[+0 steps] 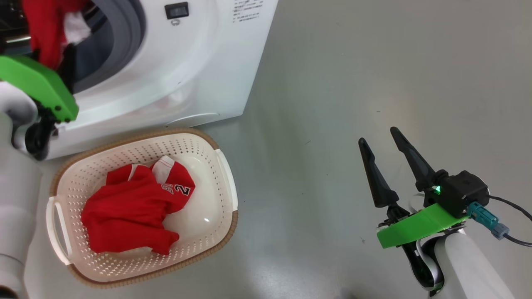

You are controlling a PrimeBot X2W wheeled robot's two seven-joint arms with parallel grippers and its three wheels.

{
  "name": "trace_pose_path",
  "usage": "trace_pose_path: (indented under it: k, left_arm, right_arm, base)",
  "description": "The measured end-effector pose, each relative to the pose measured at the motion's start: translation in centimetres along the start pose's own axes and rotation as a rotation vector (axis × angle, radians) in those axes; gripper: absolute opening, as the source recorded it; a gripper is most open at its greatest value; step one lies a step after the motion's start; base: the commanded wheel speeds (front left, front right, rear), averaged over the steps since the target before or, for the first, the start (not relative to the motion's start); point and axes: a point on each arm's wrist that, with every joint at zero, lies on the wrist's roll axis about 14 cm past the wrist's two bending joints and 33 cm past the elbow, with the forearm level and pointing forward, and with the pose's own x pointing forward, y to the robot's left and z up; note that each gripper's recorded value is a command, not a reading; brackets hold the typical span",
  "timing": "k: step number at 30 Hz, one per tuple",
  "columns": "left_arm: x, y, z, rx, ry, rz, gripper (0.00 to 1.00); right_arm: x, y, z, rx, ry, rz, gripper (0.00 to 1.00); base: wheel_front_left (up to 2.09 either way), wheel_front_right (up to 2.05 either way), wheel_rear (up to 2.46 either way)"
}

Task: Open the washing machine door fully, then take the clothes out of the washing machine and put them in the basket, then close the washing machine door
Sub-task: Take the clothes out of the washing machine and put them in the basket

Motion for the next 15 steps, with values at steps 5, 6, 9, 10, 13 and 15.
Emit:
trace_pose_path:
  k: [5,6,9,10,13,15]
  left_arm:
    - [0.0,1.4,-1.3,0.057,0.024,0.044,0.0]
    - [0.0,1.7,-1.3,0.058,0.023,0.057,0.0]
    - [0.2,1.9,-0.8,0.077,-0.003,0.07,0.0]
    - [0.2,2.0,-0.5,0.08,-0.02,0.071,0.0]
    - [0.1,2.0,0.2,0.087,-0.063,0.072,0.0]
    - [0.1,1.9,0.8,0.089,-0.1,0.07,0.0]
  right_arm:
    - [-0.1,0.1,-0.1,0.004,0.004,0.001,1.0]
    - [-0.1,0.1,-0.2,0.004,0.005,0.001,1.0]
    - [-0.1,0.2,-0.3,0.005,0.01,0.004,1.0]
    - [-0.1,0.2,-0.4,0.006,0.011,0.006,1.0]
    - [0.0,0.3,-0.5,0.01,0.014,0.009,1.0]
    - [0.1,0.4,-0.6,0.014,0.015,0.011,1.0]
  base:
    - [0.0,0.0,0.0]
    - [0.0,0.0,0.0]
    - [0.0,0.0,0.0]
    - [0.0,0.0,0.0]
    - [0.0,0.0,0.0]
    - [0.0,0.0,0.0]
